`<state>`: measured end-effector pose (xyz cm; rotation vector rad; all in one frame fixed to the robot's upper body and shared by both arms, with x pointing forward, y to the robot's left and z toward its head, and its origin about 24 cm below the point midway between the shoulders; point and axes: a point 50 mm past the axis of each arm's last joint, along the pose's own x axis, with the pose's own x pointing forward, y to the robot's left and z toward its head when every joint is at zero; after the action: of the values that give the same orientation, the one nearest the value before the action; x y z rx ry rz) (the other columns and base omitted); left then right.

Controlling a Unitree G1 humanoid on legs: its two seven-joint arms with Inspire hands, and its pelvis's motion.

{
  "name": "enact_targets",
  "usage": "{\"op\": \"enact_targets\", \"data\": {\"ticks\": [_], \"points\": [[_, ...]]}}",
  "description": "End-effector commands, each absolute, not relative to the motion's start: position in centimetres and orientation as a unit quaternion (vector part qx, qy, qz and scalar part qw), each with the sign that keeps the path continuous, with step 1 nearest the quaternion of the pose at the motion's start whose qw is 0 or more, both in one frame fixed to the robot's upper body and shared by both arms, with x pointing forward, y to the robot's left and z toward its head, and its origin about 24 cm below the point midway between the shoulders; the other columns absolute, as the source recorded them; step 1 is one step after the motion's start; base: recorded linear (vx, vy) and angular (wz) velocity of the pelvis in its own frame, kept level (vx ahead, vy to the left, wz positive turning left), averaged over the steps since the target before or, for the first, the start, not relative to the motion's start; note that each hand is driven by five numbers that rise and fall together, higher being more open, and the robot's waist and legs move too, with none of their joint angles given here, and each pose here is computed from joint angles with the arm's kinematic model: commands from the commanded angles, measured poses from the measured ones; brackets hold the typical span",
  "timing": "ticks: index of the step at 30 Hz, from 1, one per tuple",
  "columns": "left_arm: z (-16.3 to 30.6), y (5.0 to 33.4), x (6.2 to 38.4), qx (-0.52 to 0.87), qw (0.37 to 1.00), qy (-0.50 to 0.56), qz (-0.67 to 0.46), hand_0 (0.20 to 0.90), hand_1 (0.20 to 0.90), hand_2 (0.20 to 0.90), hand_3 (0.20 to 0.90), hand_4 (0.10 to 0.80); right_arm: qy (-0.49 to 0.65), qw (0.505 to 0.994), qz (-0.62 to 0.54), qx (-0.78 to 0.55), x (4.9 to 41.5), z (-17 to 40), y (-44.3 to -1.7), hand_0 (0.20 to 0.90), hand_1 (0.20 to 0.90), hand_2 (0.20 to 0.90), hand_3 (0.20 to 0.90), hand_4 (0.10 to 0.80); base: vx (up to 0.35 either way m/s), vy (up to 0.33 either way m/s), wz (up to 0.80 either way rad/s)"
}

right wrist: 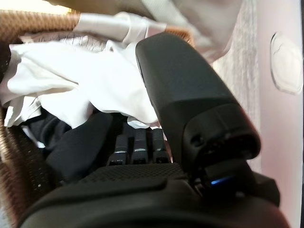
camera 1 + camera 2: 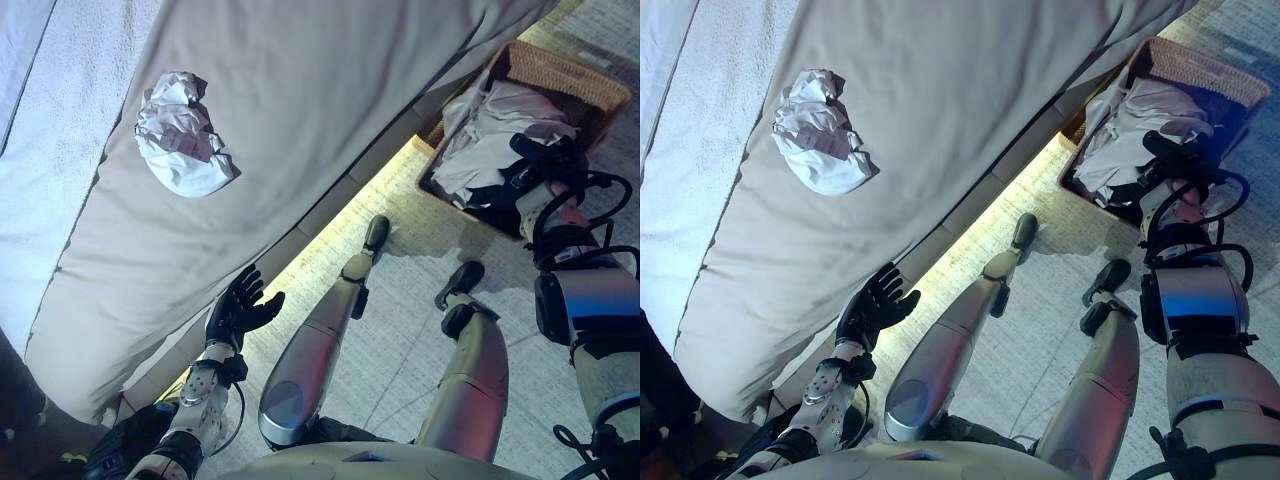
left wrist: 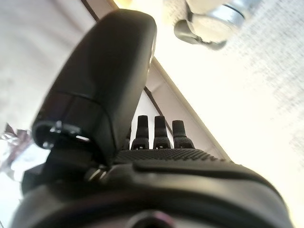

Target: Pick up the clothes from the bed and place them into the basket

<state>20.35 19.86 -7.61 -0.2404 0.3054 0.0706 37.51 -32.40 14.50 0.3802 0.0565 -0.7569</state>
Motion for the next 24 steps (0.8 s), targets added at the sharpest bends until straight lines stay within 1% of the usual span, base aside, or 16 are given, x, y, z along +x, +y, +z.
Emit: {"op": "enact_targets", "data": {"ticks": [1, 5, 11, 13, 14, 15, 17, 19, 21, 22, 24], "points": [[-7.6, 21.8, 19.5, -0.101, 0.982, 0.151, 0.054, 0.9, 0.9, 0.9, 0.9, 0.8, -0.08, 0.915, -0.374, 0.131, 36.0, 17.4, -35.3, 0.9, 0.9, 0.9, 0.9, 0.8, 0.023, -0.054, 0.03], [-7.5, 22.0, 19.5, -0.098, 0.981, 0.153, 0.063, 0.9, 0.9, 0.9, 0.9, 0.8, -0.106, 0.924, -0.346, 0.124, 35.9, 15.4, -33.4, 0.9, 0.9, 0.9, 0.9, 0.8, -0.021, -0.038, 0.09], [-7.8, 22.9, 19.2, -0.088, 0.977, 0.167, 0.097, 0.9, 0.9, 0.9, 0.9, 0.8, -0.101, 0.944, -0.288, 0.124, 35.3, 11.7, -29.5, 0.9, 0.9, 0.9, 0.9, 0.8, 0.071, -0.093, -0.01], [-8.3, 23.7, 18.6, -0.075, 0.973, 0.186, 0.114, 0.9, 0.9, 0.9, 0.9, 0.8, -0.084, 0.955, -0.258, 0.124, 34.6, 9.2, -26.7, 0.9, 0.9, 0.9, 0.9, 0.8, 0.147, -0.163, 0.0], [-8.3, 23.8, 18.6, -0.074, 0.973, 0.187, 0.116, 0.9, 0.9, 0.9, 0.9, 0.8, -0.082, 0.955, -0.257, 0.124, 34.5, 9.0, -26.5, 0.9, 0.9, 0.9, 0.9, 0.8, 0.169, -0.162, 0.09], [-8.6, 24.3, 18.0, -0.068, 0.97, 0.198, 0.126, 0.9, 0.9, 0.9, 0.9, 0.8, -0.07, 0.961, -0.237, 0.121, 33.9, 7.8, -24.7, 0.9, 0.9, 0.9, 0.9, 0.8, 0.133, -0.119, 0.18], [-9.0, 24.9, 17.4, -0.065, 0.966, 0.209, 0.137, 0.9, 0.9, 0.9, 0.9, 0.8, -0.052, 0.968, -0.211, 0.122, 33.2, 6.4, -22.6, 0.9, 0.9, 0.9, 0.9, 0.8, 0.17, -0.125, 0.18], [-9.5, 25.0, 16.6, -0.06, 0.963, 0.224, 0.139, 0.9, 0.9, 0.9, 0.9, 0.8, -0.032, 0.974, -0.186, 0.124, 32.2, 4.9, -20.9, 0.9, 0.9, 0.9, 0.9, 0.8, 0.194, -0.056, 0.08], [-10.2, 24.7, 15.4, -0.058, 0.958, 0.245, 0.135, 0.9, 0.9, 0.9, 0.9, 0.8, -0.021, 0.977, -0.167, 0.129, 29.9, 3.1, -20.2, 0.9, 0.9, 0.9, 0.9, 0.8, 0.219, -0.046, 0.23], [-10.3, 24.5, 15.3, -0.048, 0.959, 0.252, 0.123, 0.9, 0.9, 0.9, 0.9, 0.8, -0.016, 0.975, -0.176, 0.137, 28.8, 2.3, -20.3, 0.9, 0.9, 0.9, 0.9, 0.8, 0.271, -0.152, 0.78], [-10.5, 24.0, 15.7, -0.03, 0.959, 0.265, 0.1, 0.9, 0.9, 0.9, 0.9, 0.8, -0.009, 0.968, -0.199, 0.152, 26.3, 0.7, -21.0, 0.9, 0.9, 0.9, 0.9, 0.8, 0.31, -0.061, 1.65]]}}
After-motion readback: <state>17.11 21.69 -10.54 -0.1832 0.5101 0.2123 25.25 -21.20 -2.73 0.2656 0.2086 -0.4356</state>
